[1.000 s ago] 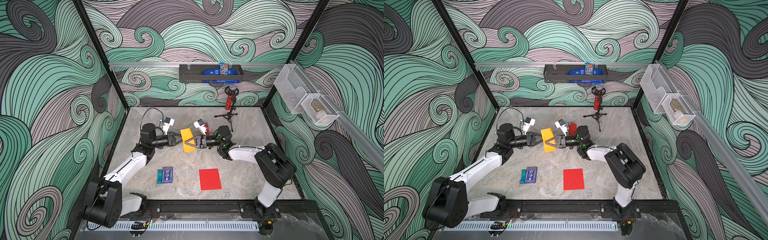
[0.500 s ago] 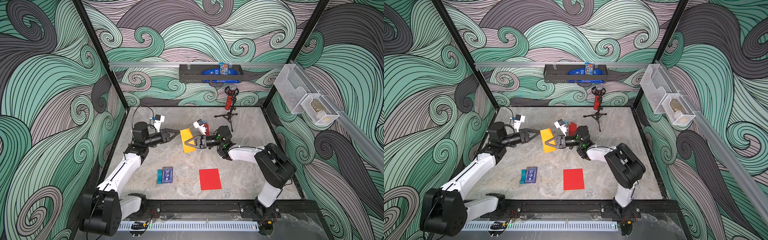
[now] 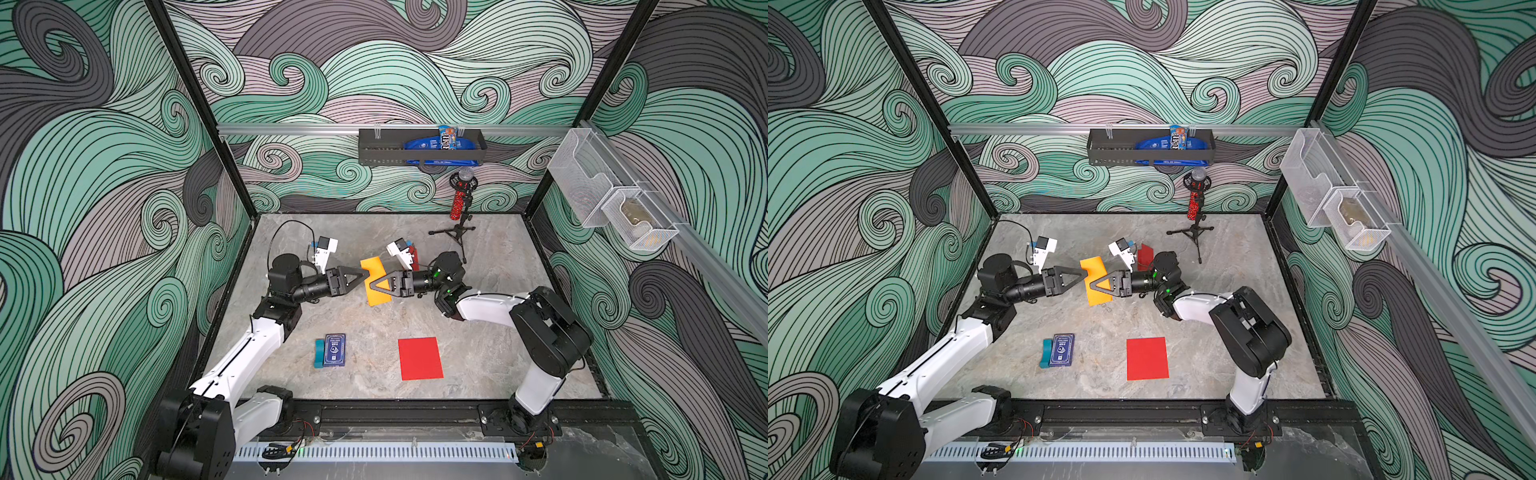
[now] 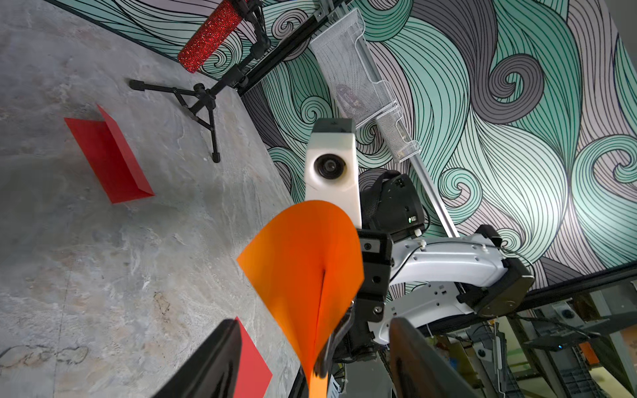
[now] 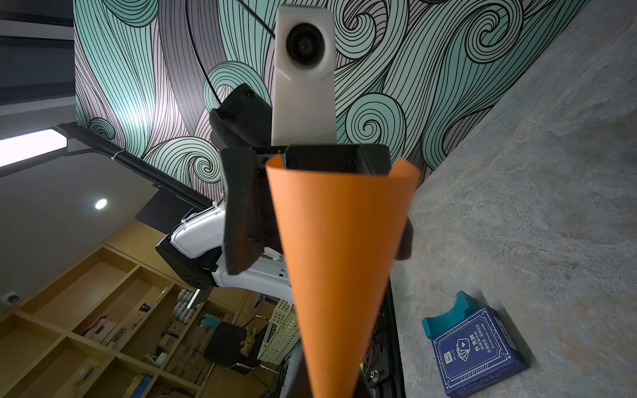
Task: Fold the square paper along the opposite sides
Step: Fold the paper, then smooth out the paper at the center of the board.
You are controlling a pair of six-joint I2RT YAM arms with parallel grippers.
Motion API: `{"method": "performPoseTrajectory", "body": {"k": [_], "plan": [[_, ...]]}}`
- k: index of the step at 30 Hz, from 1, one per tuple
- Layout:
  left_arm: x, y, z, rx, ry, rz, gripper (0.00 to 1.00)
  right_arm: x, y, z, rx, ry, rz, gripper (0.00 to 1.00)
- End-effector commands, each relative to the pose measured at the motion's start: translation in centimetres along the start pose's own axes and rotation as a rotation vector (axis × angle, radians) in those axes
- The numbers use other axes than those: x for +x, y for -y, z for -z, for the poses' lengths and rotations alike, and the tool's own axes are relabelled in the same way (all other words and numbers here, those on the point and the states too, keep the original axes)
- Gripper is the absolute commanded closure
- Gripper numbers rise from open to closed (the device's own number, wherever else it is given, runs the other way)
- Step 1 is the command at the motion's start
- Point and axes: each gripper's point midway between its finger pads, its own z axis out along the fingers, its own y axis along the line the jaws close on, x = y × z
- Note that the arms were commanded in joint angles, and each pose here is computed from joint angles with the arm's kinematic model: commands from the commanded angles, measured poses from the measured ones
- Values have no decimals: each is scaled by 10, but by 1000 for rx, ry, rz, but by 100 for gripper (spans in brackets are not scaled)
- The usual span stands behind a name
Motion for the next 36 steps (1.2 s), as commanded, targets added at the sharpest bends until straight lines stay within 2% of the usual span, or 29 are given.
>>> {"method": "performPoseTrajectory", "body": {"k": [1, 6, 10, 13, 16, 19, 22, 24, 28, 32, 33, 36], "plan": [[0, 8, -4, 37, -3, -44, 41, -3, -21, -4, -48, -11, 59, 98], [2, 10, -7, 44, -7, -49, 68, -1, -20, -5, -47, -14, 55, 98], [2, 6, -9, 39, -10, -47, 84, 1, -20, -6, -50, -20, 53, 97], [0, 5, -10, 37, -12, -48, 100, 2, -21, -7, -53, -20, 49, 94], [-1, 0, -12, 12, -21, -51, 100, 3, -25, -4, -56, -11, 53, 80], [1, -11, -13, -41, -38, -50, 100, -2, -15, 9, 28, 25, 92, 67], [6, -34, -10, -150, -49, -51, 100, -12, 1, 40, 205, 107, 224, 51], [15, -57, -8, -232, -45, -38, 100, -15, 8, 60, 329, 164, 380, 43], [26, -102, -3, -403, -55, 10, 100, -10, 6, 87, 482, 264, 702, 41], [42, -151, -5, -571, -193, 89, 100, 16, 9, 85, 538, 227, 975, 47], [50, -166, -7, -607, -245, 127, 100, 21, 15, 81, 549, 204, 993, 48], [60, -186, -15, -618, -300, 176, 100, 33, 37, 70, 576, 133, 971, 55]]}}
